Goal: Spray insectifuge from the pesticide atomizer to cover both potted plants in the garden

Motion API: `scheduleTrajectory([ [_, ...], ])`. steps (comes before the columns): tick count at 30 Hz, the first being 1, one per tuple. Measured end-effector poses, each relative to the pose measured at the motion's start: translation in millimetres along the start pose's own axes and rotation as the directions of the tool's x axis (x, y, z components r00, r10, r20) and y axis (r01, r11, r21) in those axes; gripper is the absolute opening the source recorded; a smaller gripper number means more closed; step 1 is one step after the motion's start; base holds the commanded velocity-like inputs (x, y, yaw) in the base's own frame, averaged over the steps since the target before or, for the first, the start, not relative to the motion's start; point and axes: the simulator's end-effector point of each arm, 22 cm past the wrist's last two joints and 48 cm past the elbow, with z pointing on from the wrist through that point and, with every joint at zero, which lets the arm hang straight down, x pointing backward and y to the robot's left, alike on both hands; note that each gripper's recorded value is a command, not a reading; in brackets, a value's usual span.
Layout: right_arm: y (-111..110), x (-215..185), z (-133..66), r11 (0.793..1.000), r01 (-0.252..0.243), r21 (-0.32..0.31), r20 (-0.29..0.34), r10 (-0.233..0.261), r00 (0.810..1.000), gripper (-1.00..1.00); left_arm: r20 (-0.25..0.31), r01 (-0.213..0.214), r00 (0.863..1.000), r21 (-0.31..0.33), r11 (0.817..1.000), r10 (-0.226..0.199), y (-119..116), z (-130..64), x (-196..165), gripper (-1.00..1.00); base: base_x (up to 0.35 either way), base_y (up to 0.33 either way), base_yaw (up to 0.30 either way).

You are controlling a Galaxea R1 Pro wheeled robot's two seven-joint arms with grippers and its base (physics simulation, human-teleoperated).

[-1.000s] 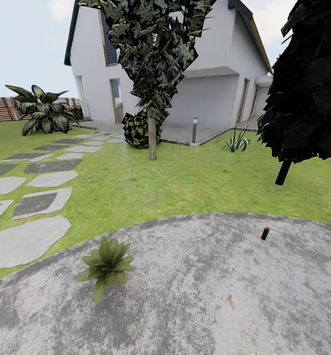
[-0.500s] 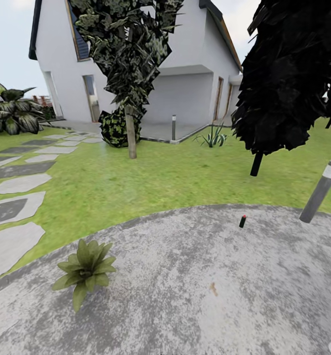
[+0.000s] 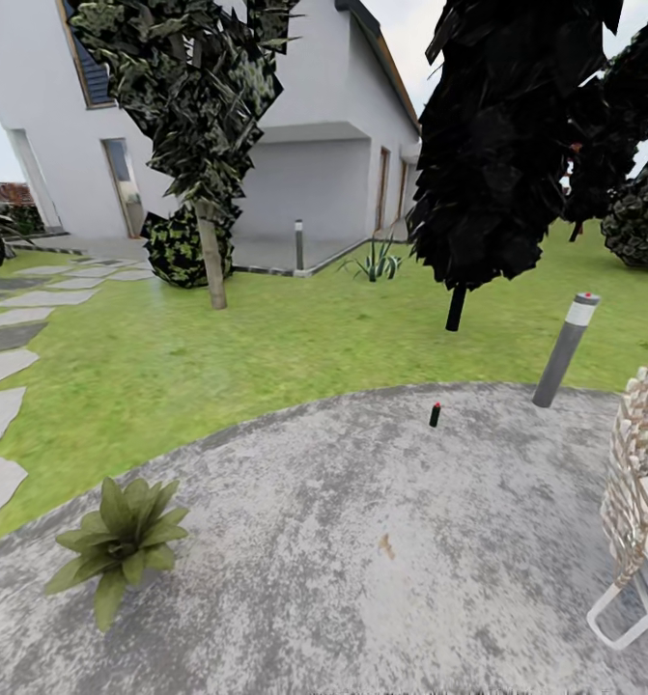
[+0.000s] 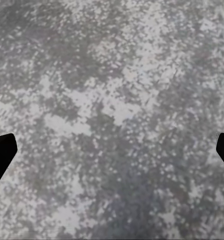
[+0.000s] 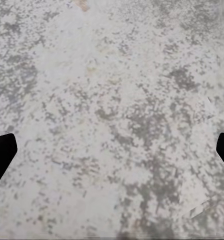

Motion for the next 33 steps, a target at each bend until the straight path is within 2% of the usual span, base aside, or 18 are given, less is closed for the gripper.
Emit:
scheduleTrajectory([
  [6, 0.7, 11.9, 7.8, 1.000, 0.002, -0.001, -0.004, -0.002, 1.000, 1.00, -0.003, -0.001, 1.000, 0.000, 1.000, 0.001, -0.2, 9.0, 10.7, 1.00, 0.000, 0.000, -0.205],
  [21, -0.3, 40.2, 26.5, 1.000, 0.011, -0.004, -0.004, -0.011, 1.000, 1.00, -0.003, -0.002, 1.000, 0.001, 1.000, 0.002, -2.3, 31.3, 35.8, 1.00, 0.000, 0.000, -0.012],
  [28, 1.2, 38.8, 26.8, 1.000, 0.007, -0.006, -0.001, -0.007, 1.000, 1.00, -0.001, -0.004, 1.000, 0.001, 1.000, 0.004, -1.9, 31.4, 35.1, 1.00, 0.005, 0.000, 0.000],
  [33, 0.5, 38.3, 26.7, 1.000, 0.007, -0.002, 0.000, -0.007, 1.000, 1.00, -0.001, -0.004, 1.000, 0.001, 1.000, 0.004, -1.4, 31.3, 34.8, 1.00, 0.270, -0.006, 0.000],
])
